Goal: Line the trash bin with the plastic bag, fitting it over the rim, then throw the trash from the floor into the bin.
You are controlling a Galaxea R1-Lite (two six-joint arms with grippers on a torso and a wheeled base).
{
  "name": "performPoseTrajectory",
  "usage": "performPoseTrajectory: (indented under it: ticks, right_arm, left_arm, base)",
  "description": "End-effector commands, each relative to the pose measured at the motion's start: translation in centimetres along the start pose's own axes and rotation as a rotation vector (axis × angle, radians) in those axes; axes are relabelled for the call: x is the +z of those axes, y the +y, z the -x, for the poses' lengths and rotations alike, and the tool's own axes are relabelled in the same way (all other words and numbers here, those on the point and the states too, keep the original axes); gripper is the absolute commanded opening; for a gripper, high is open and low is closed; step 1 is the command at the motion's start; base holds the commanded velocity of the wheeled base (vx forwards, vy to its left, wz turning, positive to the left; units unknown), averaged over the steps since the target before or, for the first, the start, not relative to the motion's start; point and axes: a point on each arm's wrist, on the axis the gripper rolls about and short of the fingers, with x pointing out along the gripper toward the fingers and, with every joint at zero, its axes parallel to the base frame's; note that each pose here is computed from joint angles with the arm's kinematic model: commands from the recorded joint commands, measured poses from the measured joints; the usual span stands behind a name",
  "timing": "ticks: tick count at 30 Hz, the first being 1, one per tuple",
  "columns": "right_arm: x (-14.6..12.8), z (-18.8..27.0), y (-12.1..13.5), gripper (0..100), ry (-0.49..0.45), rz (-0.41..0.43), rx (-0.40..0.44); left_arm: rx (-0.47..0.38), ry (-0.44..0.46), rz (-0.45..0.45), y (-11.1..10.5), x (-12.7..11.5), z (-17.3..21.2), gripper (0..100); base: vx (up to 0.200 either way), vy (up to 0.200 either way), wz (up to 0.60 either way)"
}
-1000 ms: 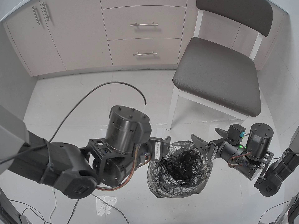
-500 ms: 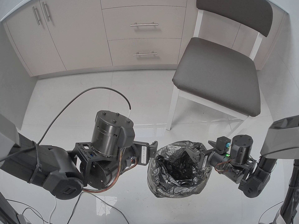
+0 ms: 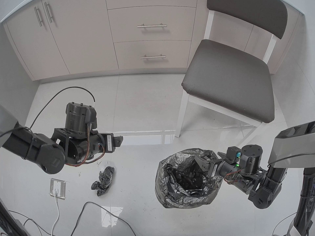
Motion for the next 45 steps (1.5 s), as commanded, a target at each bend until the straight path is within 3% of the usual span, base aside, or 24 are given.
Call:
performPoseTrajectory:
  ticks: [1,8,11,15,17,21,25,35,39,40,45]
  right_arm:
    - [2.1,1.1,0.8,100,-0.078,-0.080,0.040]
    - [0.0,-0.1,0.3,100,-0.001,-0.228,0.042]
    - [-1.4,-0.9,0.0,100,0.039,-0.236,0.031]
    - [-2.0,-1.3,-0.1,100,0.057,-0.247,0.024]
    - [-2.3,-1.6,-0.3,100,0.059,-0.254,0.020]
    - [-2.6,-1.9,-0.4,100,0.065,-0.254,0.016]
    - [-3.0,-2.1,-0.6,100,0.075,-0.255,0.011]
    - [-3.8,-2.9,-1.3,100,0.085,-0.257,-0.012]
    - [-3.8,-2.9,-1.3,100,0.084,-0.258,-0.014]
    - [-3.8,-2.9,-1.3,100,0.084,-0.258,-0.014]
    - [-3.9,-3.0,-1.3,100,0.087,-0.258,-0.015]
  left_arm:
    - [0.068,0.095,0.091,6.4,-0.6,-8.4,100]
    - [0.091,0.046,0.111,7.8,1.3,-15.9,100]
    - [0.105,0.043,0.105,8.8,1.3,-19.0,100]
    - [0.128,0.034,0.026,10.6,1.2,-21.7,100]
    - [0.134,0.050,-0.033,11.2,0.6,-23.7,100]
    - [0.130,0.096,-0.046,11.4,-0.6,-25.5,100]
    - [0.122,0.125,-0.044,11.6,-3.5,-28.9,100]
    - [0.135,0.508,-0.044,11.9,-14.2,-31.2,100]
    - [0.141,0.599,-0.031,11.7,-16.5,-31.3,100]
    - [0.147,0.651,-0.019,11.6,-18.1,-31.4,100]
    - [0.116,0.748,-0.011,11.2,-19.0,-30.8,100]
  base:
    - [0.000,0.000,0.00]
    - [0.000,0.000,0.00]
    - [0.000,0.000,0.00]
    - [0.000,0.000,0.00]
    - [0.000,0.000,0.00]
    - [0.000,0.000,0.00]
    - [0.000,0.000,0.00]
    - [0.000,0.000,0.00]
    - [0.000,0.000,0.00]
    - [0.000,0.000,0.00]
    - [0.000,0.000,0.00]
